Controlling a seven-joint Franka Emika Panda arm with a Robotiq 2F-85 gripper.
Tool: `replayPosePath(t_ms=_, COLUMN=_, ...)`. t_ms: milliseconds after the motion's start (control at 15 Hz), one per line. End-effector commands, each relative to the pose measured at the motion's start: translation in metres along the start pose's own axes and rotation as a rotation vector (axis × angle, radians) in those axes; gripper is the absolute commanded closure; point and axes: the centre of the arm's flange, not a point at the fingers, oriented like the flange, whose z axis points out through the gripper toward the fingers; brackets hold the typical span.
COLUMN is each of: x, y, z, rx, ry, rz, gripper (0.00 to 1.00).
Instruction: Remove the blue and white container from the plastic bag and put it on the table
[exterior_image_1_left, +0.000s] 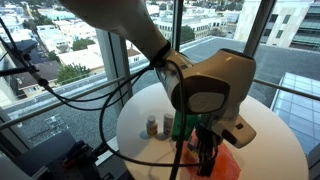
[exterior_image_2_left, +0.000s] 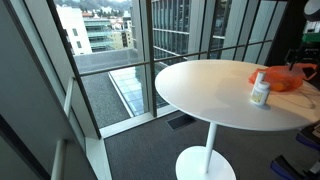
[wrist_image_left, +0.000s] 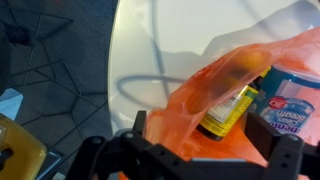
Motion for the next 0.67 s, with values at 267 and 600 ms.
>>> replayPosePath(t_ms=267, x=0.025, y=-0.029, z=0.0, rx=-0.022, ry=-0.014, rz=-0.008, gripper=0.0)
replayPosePath(t_ms=600, x=0.031, y=-0.044, z=0.005, rx=0.004, ry=0.011, rz=-0.032, gripper=0.0)
